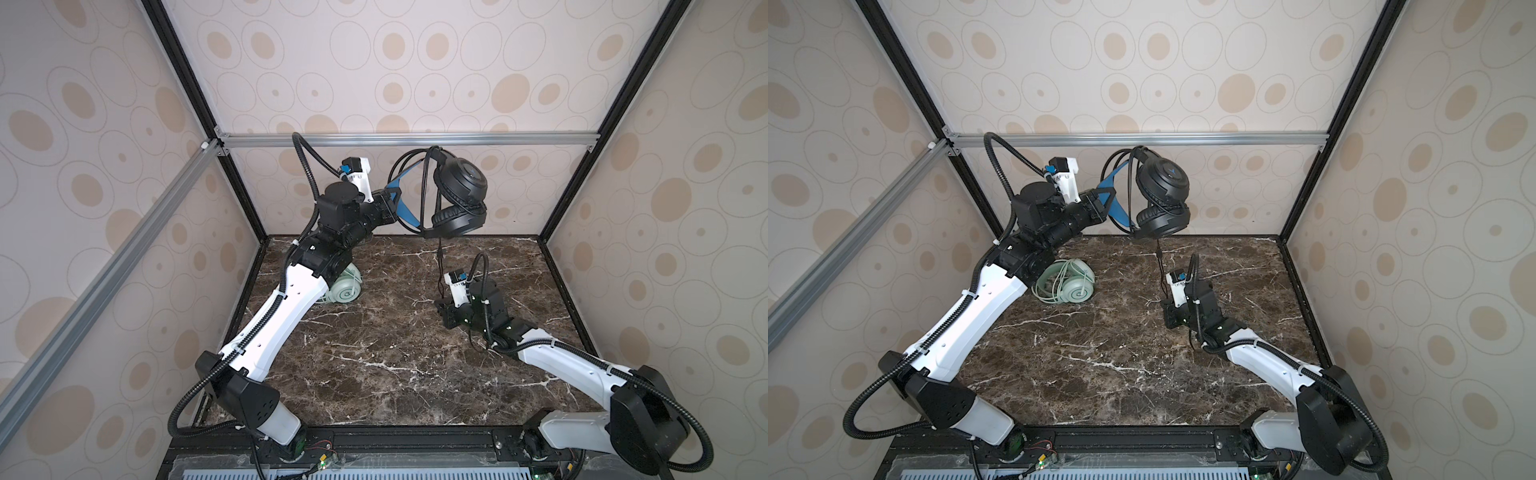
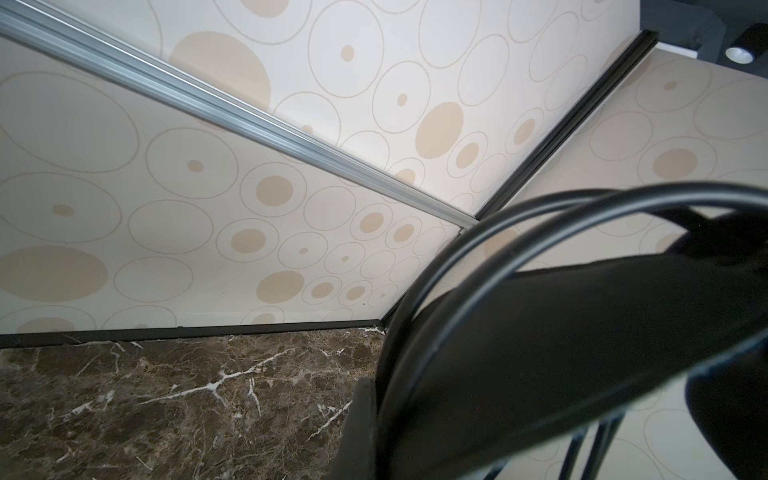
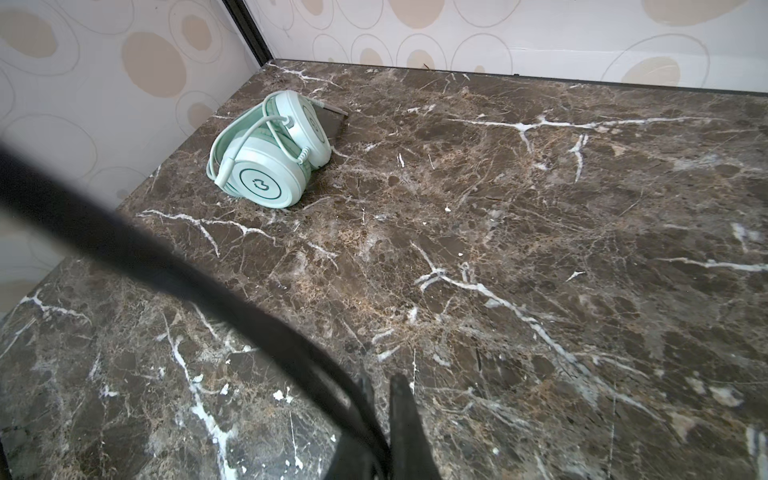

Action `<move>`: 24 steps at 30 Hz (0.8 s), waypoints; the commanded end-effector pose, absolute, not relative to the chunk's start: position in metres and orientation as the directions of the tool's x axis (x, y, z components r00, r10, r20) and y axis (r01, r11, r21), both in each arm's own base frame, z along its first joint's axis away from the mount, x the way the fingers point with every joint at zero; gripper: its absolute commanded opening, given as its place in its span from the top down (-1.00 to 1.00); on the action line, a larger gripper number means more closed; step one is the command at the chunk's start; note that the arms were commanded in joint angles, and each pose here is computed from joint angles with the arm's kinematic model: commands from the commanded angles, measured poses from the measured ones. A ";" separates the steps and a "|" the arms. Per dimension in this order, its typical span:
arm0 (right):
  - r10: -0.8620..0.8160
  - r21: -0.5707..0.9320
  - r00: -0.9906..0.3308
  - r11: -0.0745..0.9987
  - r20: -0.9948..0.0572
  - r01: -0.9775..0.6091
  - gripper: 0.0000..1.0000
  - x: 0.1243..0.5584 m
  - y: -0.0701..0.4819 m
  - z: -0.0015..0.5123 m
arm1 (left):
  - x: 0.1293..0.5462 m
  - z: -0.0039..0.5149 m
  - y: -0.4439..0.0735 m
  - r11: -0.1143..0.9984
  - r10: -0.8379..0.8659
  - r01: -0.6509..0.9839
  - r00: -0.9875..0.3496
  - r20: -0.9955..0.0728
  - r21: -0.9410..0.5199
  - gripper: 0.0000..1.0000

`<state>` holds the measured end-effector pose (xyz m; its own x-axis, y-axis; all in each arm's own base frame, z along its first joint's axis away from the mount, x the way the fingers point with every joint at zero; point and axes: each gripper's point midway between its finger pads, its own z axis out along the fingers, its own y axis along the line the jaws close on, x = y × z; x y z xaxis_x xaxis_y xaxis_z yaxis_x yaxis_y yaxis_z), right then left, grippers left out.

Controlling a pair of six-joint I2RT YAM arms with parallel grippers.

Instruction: Wrap the headphones

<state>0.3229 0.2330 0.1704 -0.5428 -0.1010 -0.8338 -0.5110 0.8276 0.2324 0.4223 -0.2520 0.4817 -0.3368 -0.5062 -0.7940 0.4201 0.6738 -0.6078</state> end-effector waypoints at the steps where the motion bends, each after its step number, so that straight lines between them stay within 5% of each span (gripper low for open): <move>1: -0.160 0.192 -0.581 0.846 -0.798 -0.497 1.00 0.311 0.231 0.149 | 0.416 0.552 -0.229 0.575 -0.681 0.456 -0.194 -0.706 -0.679 1.00; 24: -0.323 0.105 -0.509 0.757 -0.798 -0.645 1.00 0.253 0.284 0.167 | 0.492 0.438 -0.213 0.787 -0.561 0.176 -0.197 -0.804 -0.592 1.00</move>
